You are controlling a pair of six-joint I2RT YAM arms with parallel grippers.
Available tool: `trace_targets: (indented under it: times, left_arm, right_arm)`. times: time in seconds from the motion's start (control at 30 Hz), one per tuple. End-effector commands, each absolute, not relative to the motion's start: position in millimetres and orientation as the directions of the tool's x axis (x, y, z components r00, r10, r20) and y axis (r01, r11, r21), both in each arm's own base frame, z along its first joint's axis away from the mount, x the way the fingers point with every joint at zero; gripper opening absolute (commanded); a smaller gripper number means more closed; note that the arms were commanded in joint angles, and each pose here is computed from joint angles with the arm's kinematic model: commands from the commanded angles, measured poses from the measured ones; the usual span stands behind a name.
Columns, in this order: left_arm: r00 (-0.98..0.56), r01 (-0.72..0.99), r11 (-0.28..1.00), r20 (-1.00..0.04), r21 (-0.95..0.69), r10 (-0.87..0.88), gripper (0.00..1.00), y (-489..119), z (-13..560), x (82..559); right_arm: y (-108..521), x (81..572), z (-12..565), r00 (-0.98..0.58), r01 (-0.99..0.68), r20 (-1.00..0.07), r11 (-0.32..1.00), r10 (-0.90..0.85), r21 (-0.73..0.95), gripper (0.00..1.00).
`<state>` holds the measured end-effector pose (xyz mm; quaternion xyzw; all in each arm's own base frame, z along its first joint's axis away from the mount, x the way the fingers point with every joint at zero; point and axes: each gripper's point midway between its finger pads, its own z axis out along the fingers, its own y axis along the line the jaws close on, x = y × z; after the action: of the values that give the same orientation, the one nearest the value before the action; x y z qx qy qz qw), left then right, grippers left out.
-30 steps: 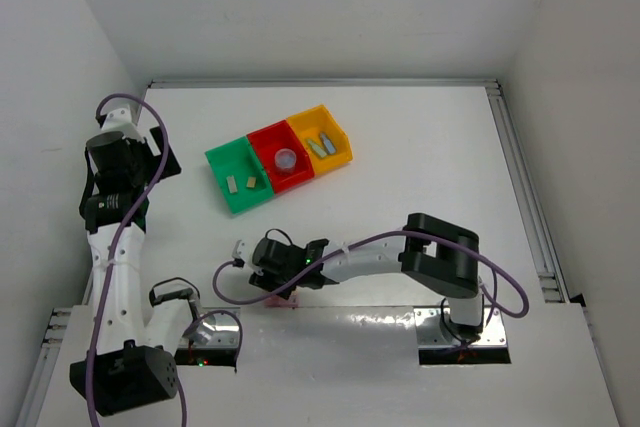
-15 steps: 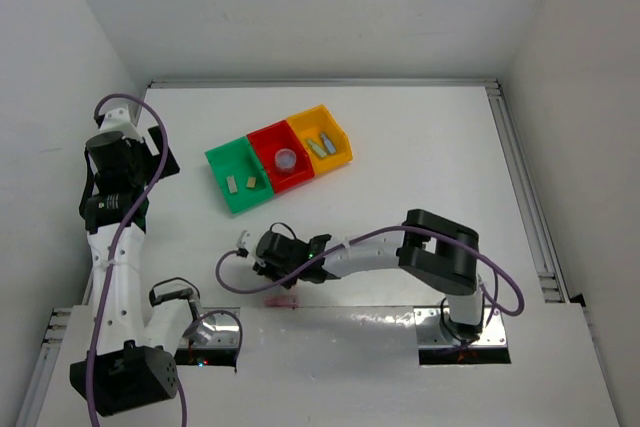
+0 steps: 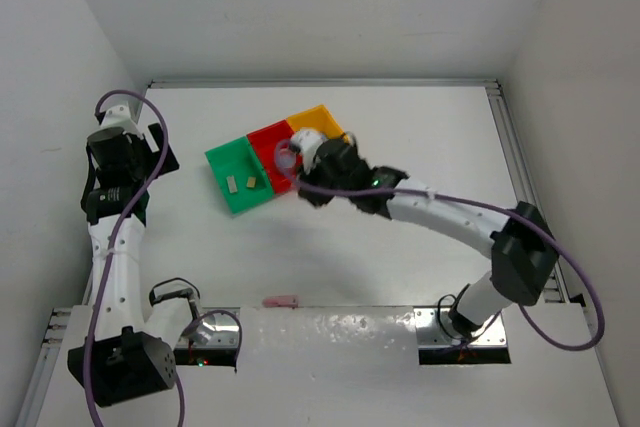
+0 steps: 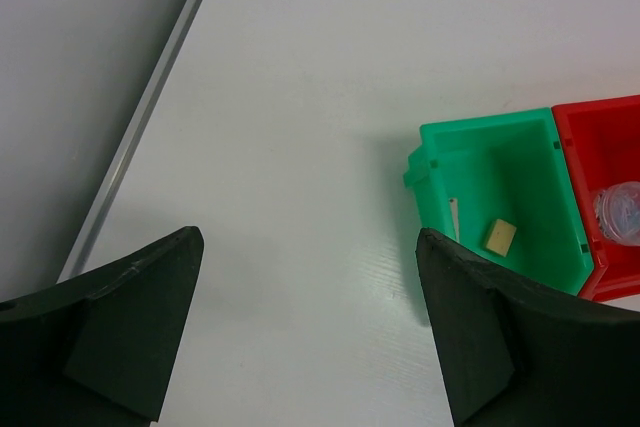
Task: Sort the stationery into containers
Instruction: Pick up the pen from the center of the board, then place the pen in the storage box.
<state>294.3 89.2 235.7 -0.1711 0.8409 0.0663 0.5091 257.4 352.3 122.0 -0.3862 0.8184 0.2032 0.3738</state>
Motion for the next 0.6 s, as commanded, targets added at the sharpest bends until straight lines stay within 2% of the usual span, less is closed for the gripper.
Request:
trace_targets:
  times: [0.0, 0.07, 0.1, 0.17, 0.23, 0.27, 0.3, 0.4, 0.57]
  left_arm:
    - [-0.378, -0.337, 0.939, -0.902, -0.074, -0.207, 0.86, 91.8, 245.4, 306.0]
    - [-0.396, -0.332, 0.94, -0.894, -0.075, -0.211, 0.86, 91.5, 239.4, 308.7]
    - [-0.399, -0.335, 0.939, -0.892, -0.073, -0.212, 0.86, 92.7, 238.7, 309.1]
    - [-0.417, -0.321, 0.944, -0.883, -0.079, -0.216, 0.85, 91.5, 233.5, 310.6]
    - [-0.423, -0.33, 0.941, -0.879, -0.078, -0.222, 0.85, 96.2, 231.5, 310.1]
    - [-0.429, -0.337, 0.939, -0.875, -0.075, -0.224, 0.85, 98.8, 229.3, 309.8]
    - [-0.431, -0.346, 0.935, -0.872, -0.077, -0.231, 0.85, 102.3, 227.4, 309.4]
    - [-0.443, -0.363, 0.927, -0.858, -0.094, -0.26, 0.85, 108.2, 217.9, 308.2]
    - [-0.455, -0.383, 0.918, -0.843, -0.104, -0.286, 0.84, 116.3, 206.5, 306.8]
  right_arm:
    - [336.2, 330.7, 216.2, -0.348, -0.7, -0.894, 0.713, -0.281, 0.049, 0.0]
    - [311.5, 378.4, 208.3, -0.387, -0.624, -0.881, 0.781, -0.272, 0.033, 0.0]
    - [300.9, 406.3, 223.3, -0.381, -0.59, -0.896, 0.807, -0.231, 0.043, 0.0]
    - [298.7, 434.7, 195.1, -0.43, -0.572, -0.869, 0.818, -0.245, 0.052, 0.0]
    - [292.0, 465.5, 198.5, -0.419, -0.552, -0.876, 0.833, -0.238, 0.037, 0.0]
    - [291.9, 476.9, 173.1, -0.453, -0.545, -0.853, 0.838, -0.259, 0.035, 0.0]
    - [292.1, 491.5, 182.6, -0.432, -0.537, -0.868, 0.843, -0.245, 0.029, 0.0]
    - [295.7, 510.6, 159.2, -0.46, -0.524, -0.854, 0.851, -0.243, 0.04, 0.0]
    - [317.3, 514.7, 133.3, -0.436, -0.554, -0.858, 0.832, -0.272, 0.018, 0.0]
